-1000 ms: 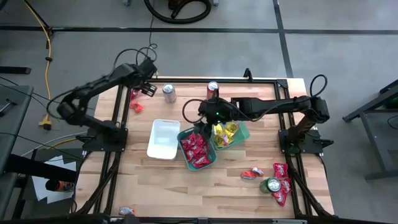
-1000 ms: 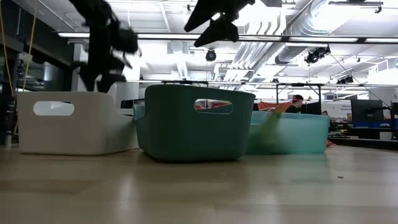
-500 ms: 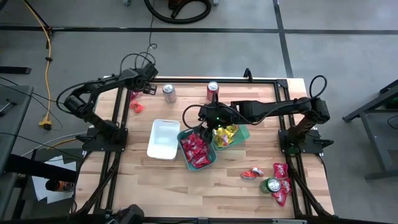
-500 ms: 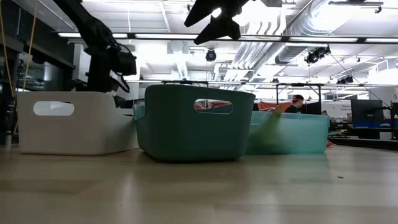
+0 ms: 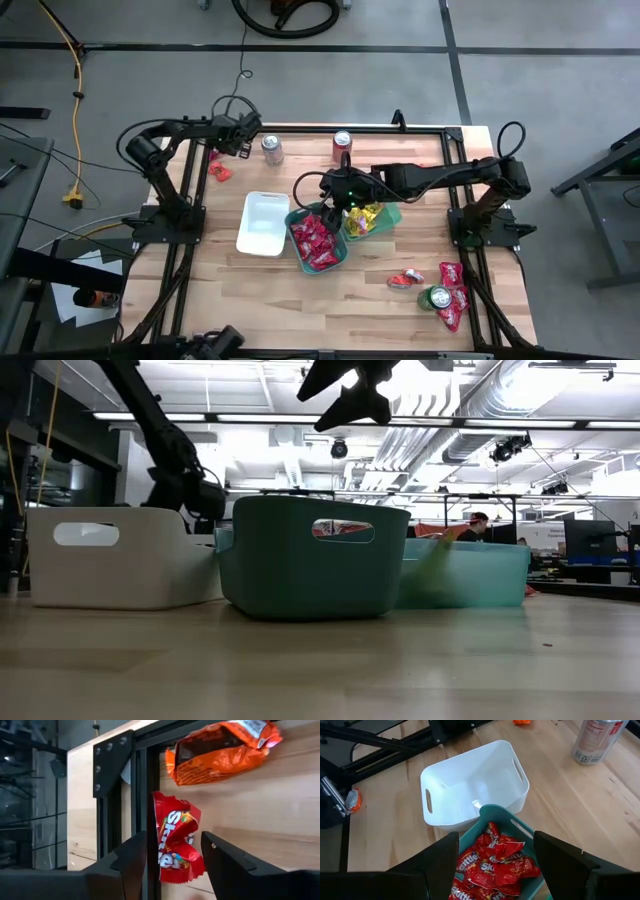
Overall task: Sort candy
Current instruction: Put the red candy into the green bin, then put the orange chocolate into the white bin
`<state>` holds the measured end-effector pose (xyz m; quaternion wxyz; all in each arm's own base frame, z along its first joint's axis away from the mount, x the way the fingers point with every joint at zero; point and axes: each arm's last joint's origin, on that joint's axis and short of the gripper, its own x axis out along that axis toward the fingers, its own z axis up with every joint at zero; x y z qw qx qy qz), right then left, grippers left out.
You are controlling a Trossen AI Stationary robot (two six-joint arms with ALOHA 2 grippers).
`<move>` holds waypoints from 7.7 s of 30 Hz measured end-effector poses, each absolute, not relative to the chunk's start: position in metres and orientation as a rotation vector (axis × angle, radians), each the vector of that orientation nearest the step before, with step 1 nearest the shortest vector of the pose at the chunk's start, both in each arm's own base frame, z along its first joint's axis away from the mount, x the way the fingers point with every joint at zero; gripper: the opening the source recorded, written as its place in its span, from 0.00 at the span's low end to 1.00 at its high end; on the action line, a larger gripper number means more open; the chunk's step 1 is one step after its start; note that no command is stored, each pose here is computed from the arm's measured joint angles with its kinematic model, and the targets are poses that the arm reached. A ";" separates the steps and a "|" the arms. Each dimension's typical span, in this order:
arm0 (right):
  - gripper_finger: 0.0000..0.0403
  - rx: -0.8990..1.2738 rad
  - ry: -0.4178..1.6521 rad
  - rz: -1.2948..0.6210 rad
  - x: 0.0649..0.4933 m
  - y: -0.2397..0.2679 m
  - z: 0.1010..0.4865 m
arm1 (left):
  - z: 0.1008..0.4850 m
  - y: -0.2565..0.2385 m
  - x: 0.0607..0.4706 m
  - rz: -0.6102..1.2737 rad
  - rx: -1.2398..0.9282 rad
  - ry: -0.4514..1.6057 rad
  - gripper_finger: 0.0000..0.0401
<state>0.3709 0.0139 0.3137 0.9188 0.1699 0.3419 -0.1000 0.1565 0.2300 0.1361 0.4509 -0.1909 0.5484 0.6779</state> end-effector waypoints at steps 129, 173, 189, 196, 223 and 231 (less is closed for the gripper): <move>0.63 0.209 0.374 -0.176 0.244 0.026 0.420 | 0.324 -0.040 0.224 0.088 -0.345 0.123 0.49; 0.63 0.780 1.621 -0.527 0.225 0.113 0.163 | 0.324 -0.034 0.223 0.187 -0.323 0.111 0.49; 0.30 0.778 1.649 -0.561 0.227 0.115 0.151 | 0.324 -0.034 0.223 0.191 -0.323 0.111 0.49; 0.03 0.755 1.631 -0.514 0.225 0.114 0.166 | 0.326 -0.033 0.220 0.189 -0.295 0.101 0.49; 0.00 0.256 0.562 -0.099 0.355 0.044 0.310 | 0.367 -0.013 0.163 0.245 -0.284 -0.127 0.49; 0.00 0.258 0.231 0.142 0.421 0.042 0.283 | 0.367 -0.011 0.162 0.291 -0.285 -0.133 0.49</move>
